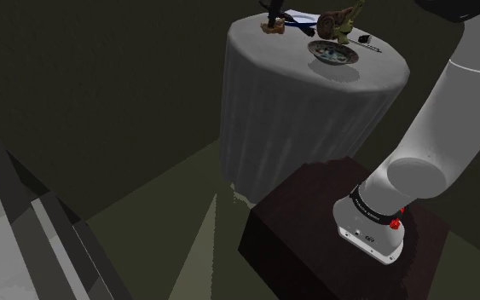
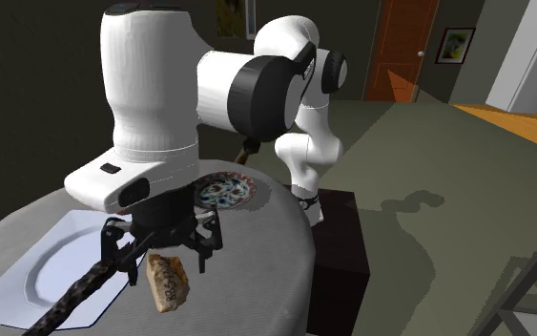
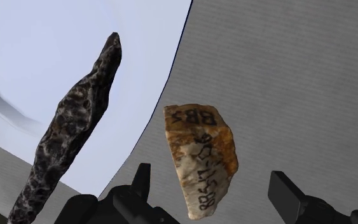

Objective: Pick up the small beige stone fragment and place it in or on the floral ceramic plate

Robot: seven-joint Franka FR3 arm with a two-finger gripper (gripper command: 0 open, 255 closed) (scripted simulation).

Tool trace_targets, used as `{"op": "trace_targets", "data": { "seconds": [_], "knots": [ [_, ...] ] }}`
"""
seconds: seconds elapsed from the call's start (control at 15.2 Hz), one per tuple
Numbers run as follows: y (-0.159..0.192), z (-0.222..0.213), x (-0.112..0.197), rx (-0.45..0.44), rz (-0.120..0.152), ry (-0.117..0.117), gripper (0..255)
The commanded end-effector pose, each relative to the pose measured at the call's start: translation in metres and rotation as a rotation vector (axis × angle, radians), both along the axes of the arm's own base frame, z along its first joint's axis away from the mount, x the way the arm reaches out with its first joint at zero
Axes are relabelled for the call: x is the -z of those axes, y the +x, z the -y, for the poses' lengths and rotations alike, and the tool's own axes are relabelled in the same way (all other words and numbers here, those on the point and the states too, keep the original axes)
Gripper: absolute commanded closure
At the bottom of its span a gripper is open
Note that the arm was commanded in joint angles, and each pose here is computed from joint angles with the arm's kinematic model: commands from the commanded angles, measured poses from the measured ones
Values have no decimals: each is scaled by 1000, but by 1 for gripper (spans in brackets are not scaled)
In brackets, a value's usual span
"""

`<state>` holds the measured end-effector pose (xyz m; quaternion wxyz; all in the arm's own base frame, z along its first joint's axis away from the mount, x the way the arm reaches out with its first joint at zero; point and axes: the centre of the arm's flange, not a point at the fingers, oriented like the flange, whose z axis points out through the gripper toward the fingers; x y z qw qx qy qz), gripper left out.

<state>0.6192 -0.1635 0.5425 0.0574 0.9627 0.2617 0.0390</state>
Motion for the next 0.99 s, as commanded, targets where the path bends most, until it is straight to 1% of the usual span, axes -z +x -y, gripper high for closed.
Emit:
{"op": "trace_targets", "data": {
  "seconds": [0.0,0.13,0.59,0.66,0.92],
  "knots": [
    [2,0,10,-1,0,0,0],
    [2,1,19,-1,0,0,0],
    [3,1,19,-1,0,0,0],
    [3,1,19,-1,0,0,255],
    [3,1,19,-1,0,0,255]
  ]
}}
